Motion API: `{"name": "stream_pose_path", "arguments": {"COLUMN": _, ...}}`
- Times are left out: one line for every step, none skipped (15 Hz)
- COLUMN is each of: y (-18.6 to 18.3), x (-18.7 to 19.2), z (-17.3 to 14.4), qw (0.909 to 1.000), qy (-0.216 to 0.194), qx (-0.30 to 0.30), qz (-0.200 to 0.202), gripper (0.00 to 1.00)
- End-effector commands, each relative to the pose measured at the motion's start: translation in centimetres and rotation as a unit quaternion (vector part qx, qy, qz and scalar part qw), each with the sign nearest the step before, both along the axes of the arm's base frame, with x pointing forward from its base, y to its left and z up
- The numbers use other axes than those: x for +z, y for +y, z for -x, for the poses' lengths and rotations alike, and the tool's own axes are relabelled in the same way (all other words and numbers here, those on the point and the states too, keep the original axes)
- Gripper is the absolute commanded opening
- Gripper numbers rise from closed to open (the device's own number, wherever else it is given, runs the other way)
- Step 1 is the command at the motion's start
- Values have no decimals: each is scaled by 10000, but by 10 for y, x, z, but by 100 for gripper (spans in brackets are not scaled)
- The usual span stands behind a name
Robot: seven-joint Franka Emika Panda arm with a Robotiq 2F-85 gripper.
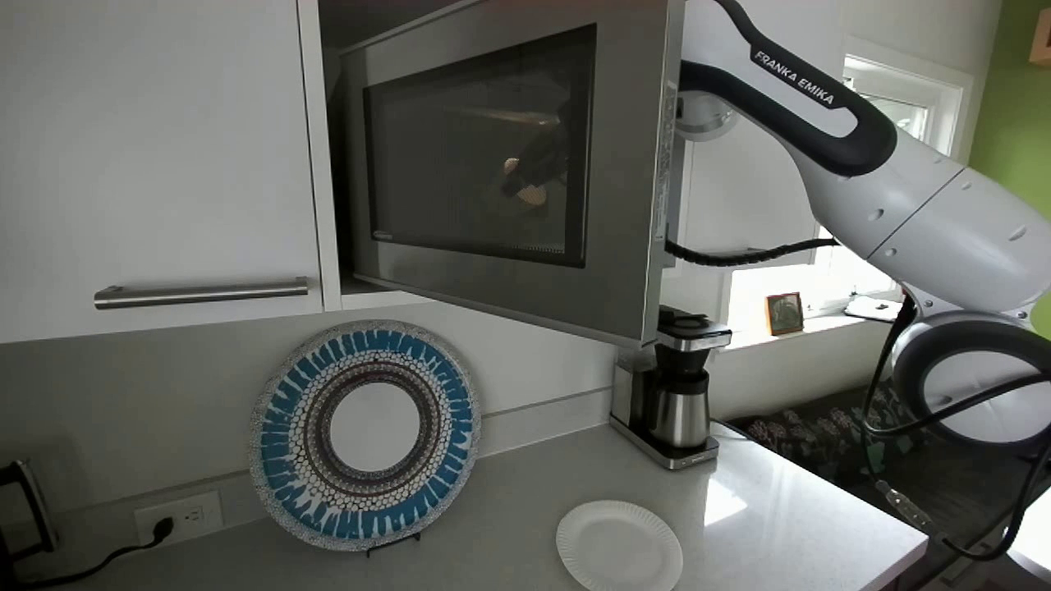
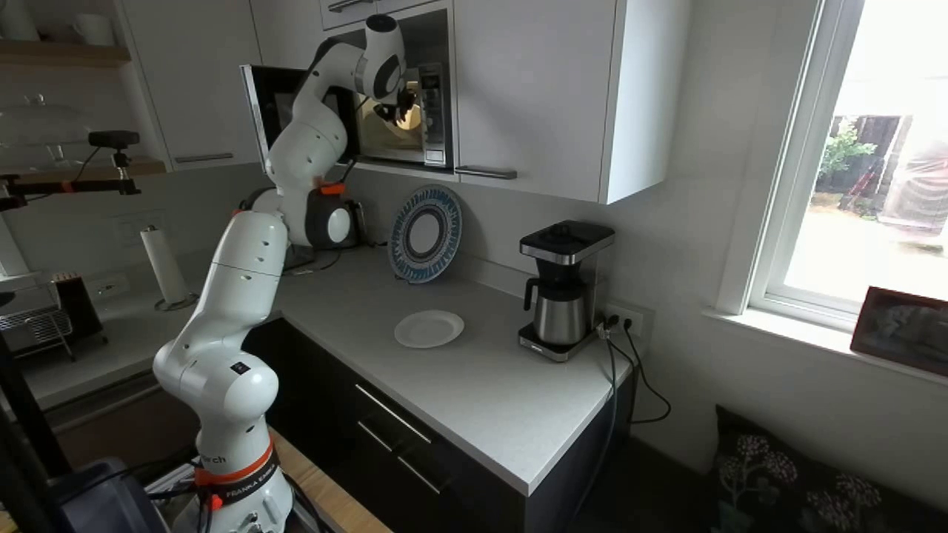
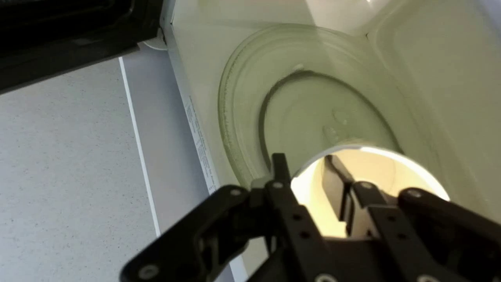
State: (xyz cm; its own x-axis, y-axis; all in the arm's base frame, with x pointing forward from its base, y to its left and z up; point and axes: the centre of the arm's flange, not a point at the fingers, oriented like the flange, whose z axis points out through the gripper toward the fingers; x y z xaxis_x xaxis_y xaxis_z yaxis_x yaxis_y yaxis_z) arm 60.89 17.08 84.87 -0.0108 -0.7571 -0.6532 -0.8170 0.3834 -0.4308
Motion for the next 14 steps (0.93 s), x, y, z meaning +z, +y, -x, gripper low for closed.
{"name": "stream_pose_path", "arguments": {"y": 8, "x": 42, "z": -43, "qw": 9998, "qy": -71, "qx": -7, "qz": 209, "gripper": 32}}
{"name": "stream_pose_path", "arguments": {"y": 7, "x": 42, "z": -44, "qw": 9997, "qy": -89, "qx": -13, "qz": 229, "gripper": 31}}
{"name": "stream_pose_path", "arguments": {"y": 6, "x": 42, "z": -44, "qw": 9997, "qy": -102, "qx": -16, "qz": 241, "gripper": 31}}
{"name": "stream_pose_path", "arguments": {"y": 5, "x": 42, "z": -44, "qw": 9996, "qy": -122, "qx": -13, "qz": 253, "gripper": 32}}
{"name": "stream_pose_path", "arguments": {"y": 4, "x": 42, "z": -44, "qw": 9995, "qy": -137, "qx": -8, "qz": 271, "gripper": 31}}
{"name": "stream_pose_path", "arguments": {"y": 3, "x": 42, "z": -44, "qw": 9995, "qy": -147, "qx": -10, "qz": 287, "gripper": 22}}
{"name": "stream_pose_path", "arguments": {"y": 3, "x": 42, "z": -45, "qw": 9994, "qy": -155, "qx": -11, "qz": 304, "gripper": 16}}
{"name": "stream_pose_path", "arguments": {"y": 2, "x": 43, "z": -45, "qw": 9993, "qy": -172, "qx": -2, "qz": 325, "gripper": 3}}
{"name": "stream_pose_path", "arguments": {"y": 1, "x": 43, "z": -45, "qw": 9992, "qy": -182, "qx": 9, "qz": 360, "gripper": 0}}
{"name": "stream_pose_path", "arguments": {"y": 1, "x": 43, "z": -45, "qw": 9990, "qy": -202, "qx": 35, "qz": 402, "gripper": 0}}
{"name": "stream_pose_path", "arguments": {"y": 1, "x": 44, "z": -45, "qw": 9987, "qy": -243, "qx": 38, "qz": 450, "gripper": 0}}
{"name": "stream_pose_path", "arguments": {"y": 0, "x": 45, "z": -45, "qw": 9983, "qy": -280, "qx": 63, "qz": 499, "gripper": 1}}
{"name": "stream_pose_path", "arguments": {"y": 0, "x": 45, "z": -45, "qw": 9978, "qy": -316, "qx": 86, "qz": 581, "gripper": 1}}
{"name": "stream_pose_path", "arguments": {"y": 1, "x": 46, "z": -44, "qw": 9974, "qy": -306, "qx": 128, "qz": 646, "gripper": 1}}
